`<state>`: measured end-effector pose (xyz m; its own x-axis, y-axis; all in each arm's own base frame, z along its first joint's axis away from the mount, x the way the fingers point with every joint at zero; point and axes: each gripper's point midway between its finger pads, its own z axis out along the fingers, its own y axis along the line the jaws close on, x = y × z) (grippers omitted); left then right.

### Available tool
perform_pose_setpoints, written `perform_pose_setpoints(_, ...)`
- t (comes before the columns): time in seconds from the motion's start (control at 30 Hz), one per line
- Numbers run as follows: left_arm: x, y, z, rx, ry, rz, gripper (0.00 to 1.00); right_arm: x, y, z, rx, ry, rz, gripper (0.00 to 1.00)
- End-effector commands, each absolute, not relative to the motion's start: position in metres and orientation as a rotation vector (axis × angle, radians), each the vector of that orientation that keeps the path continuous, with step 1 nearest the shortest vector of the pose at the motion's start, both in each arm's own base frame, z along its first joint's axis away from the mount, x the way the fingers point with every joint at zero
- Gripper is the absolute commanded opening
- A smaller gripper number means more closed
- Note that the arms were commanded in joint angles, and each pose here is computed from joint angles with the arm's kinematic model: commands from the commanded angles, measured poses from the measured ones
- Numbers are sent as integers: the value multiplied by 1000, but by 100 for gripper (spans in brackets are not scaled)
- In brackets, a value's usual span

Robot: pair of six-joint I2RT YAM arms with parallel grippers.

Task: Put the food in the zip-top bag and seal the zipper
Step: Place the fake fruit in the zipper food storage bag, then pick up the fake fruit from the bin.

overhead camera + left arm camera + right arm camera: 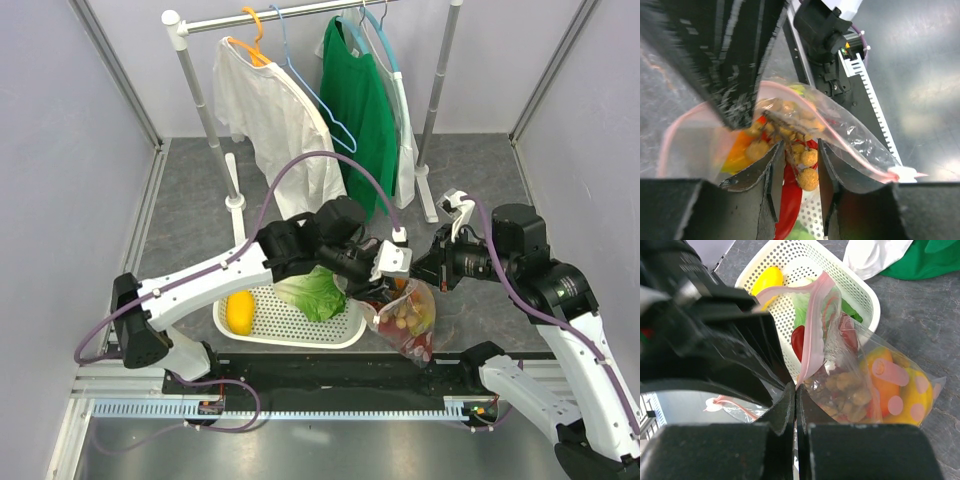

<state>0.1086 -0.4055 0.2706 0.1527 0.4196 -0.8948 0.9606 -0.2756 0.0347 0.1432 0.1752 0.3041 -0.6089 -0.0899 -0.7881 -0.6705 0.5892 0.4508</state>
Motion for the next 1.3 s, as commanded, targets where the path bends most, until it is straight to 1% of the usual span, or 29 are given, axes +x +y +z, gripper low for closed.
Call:
perform_pose_setpoints(0.0,107,-411,292,1740,1279,-1078,40,146,178,337,-600,1973,1002,0)
perform_pose_setpoints(0.07,111,-405,292,1724,1298,-1041,41,146,176,336,-596,1978,987,0)
perform_pose_setpoints(0.13,111,-394,297,1707,1302,-1022,44,145,175,331,-589,1986,981,4)
perform_pose_setpoints(0.17,113,-390,296,1701,1316,-1009,45,145,174,331,-577,1990,982,8)
perform_pose_setpoints(0.2,115,-385,298,1692,1325,-1000,46,145,175,330,-578,1989,985,8)
perform_pose_setpoints(0.27,119,-373,307,1650,1353,-990,47,147,173,328,-573,1994,969,0)
perform_pose_setpoints(0.3,131,-365,312,1606,1379,-973,51,149,171,326,-570,1996,947,0)
perform_pose_setpoints(0.33,136,-355,328,1564,1367,-966,54,149,169,327,-566,1994,930,0)
perform_pose_setpoints(0.37,139,-344,332,1550,1395,-965,59,150,167,327,-561,1993,912,0)
perform_pose_setpoints(0.4,157,-330,337,1498,1435,-930,66,148,165,330,-563,1982,903,0)
perform_pose_setpoints(0.43,160,-316,350,1469,1424,-910,69,148,165,331,-564,1978,901,0)
perform_pose_setpoints(0.47,166,-293,336,1495,1495,-867,72,147,164,332,-566,1974,901,0)
perform_pose_setpoints(0.5,166,-280,332,1522,1504,-827,77,146,164,334,-573,1968,901,0)
perform_pose_setpoints(0.53,165,-265,318,1557,1548,-784,80,146,164,333,-581,1969,896,0)
perform_pose_setpoints(0.57,170,-243,313,1592,1533,-694,83,145,164,333,-590,1966,899,0)
perform_pose_setpoints(0.6,158,-223,293,1651,1612,-685,85,145,164,330,-591,1974,901,0)
perform_pose_setpoints(0.63,155,-209,274,1696,1660,-659,93,145,165,329,-595,1975,900,0)
perform_pose_setpoints(0.67,154,-192,265,1757,1633,-594,99,146,165,326,-595,1982,902,0)
perform_pose_setpoints(0.7,141,-175,239,1827,1718,-591,100,145,167,323,-598,1993,915,0)
perform_pose_setpoints(0.73,141,-163,229,1898,1699,-534,100,145,168,323,-602,1989,922,0)
perform_pose_setpoints(0.8,139,-146,202,1948,1766,-486,100,147,169,320,-604,1997,925,0)
perform_pose_setpoints(0.83,145,-137,193,1977,1792,-414,100,147,168,319,-600,2003,924,0)
perform_pose_setpoints(0.9,152,-131,173,2003,1869,-375,100,148,169,320,-600,2007,923,0)
perform_pose_setpoints(1.1,161,-116,138,2000,2093,-299,99,149,166,321,-594,2014,903,0)
perform_pose_setpoints(1.2,161,-96,117,2055,2192,-189,95,150,167,318,-595,2023,903,0)
perform_pose_setpoints(1.27,163,-89,106,2069,2205,-132,92,151,168,318,-595,2029,905,0)
